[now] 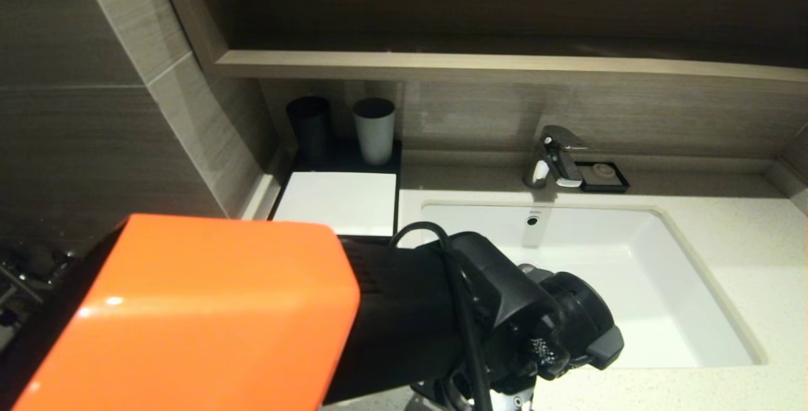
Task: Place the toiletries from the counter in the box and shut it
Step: Pick up the bathroom toiletry
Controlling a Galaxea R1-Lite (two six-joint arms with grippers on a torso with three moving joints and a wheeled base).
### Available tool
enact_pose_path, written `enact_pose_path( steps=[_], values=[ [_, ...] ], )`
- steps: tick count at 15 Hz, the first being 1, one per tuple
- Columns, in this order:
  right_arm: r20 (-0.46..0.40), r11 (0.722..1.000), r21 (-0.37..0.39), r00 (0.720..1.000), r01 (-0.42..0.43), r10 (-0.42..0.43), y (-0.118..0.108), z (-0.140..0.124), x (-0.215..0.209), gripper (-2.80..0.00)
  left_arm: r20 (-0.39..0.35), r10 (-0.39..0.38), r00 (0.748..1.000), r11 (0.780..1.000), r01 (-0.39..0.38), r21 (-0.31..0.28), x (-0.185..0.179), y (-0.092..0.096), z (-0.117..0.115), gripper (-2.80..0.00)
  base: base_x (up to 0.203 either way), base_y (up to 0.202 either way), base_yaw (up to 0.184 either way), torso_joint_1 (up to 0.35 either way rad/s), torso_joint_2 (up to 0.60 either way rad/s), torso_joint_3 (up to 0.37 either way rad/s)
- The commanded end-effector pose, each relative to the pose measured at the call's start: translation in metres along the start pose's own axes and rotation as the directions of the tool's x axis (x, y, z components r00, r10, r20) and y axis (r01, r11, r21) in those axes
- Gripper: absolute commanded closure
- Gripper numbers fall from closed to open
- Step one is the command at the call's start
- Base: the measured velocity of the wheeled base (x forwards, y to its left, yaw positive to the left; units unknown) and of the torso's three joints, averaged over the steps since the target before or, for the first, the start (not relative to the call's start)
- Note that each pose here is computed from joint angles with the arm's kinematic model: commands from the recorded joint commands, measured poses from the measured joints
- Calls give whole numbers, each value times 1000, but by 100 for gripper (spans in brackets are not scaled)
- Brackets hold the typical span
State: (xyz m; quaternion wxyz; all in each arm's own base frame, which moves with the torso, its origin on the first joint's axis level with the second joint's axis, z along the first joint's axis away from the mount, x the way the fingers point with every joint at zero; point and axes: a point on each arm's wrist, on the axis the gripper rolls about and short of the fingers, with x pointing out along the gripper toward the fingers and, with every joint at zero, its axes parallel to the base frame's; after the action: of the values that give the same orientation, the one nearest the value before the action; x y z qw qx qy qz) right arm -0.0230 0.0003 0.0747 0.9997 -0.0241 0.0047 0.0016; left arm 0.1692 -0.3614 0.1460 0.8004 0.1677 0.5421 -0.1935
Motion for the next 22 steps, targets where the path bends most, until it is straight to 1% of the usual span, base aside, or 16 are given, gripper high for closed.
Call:
enact_pose_path(
  steps=[1,6,7,14,22],
  values=[
    [0,1000,-1,1000,0,0,0,0,0,0,-8,7,1000,1000,-7,-1,3,0,-1,-280,0,0,0,0,0,0],
    [0,1000,-1,1000,0,0,0,0,0,0,-15,11,1000,1000,-11,1,5,-1,-1,-280,0,0,0,0,0,0],
    [0,1000,-1,1000,0,0,0,0,0,0,-15,13,1000,1000,-13,2,6,-1,-1,0,0,0,0,0,0,0],
    [0,1000,-1,1000,0,0,0,0,0,0,-27,22,999,1000,-21,4,6,-1,-2,0,0,0,0,0,0,0],
    [0,1000,-1,1000,-1,1,0,0,0,0,-12,11,1000,1000,-11,-9,0,0,-1,0,0,0,0,0,0,0]
  ],
)
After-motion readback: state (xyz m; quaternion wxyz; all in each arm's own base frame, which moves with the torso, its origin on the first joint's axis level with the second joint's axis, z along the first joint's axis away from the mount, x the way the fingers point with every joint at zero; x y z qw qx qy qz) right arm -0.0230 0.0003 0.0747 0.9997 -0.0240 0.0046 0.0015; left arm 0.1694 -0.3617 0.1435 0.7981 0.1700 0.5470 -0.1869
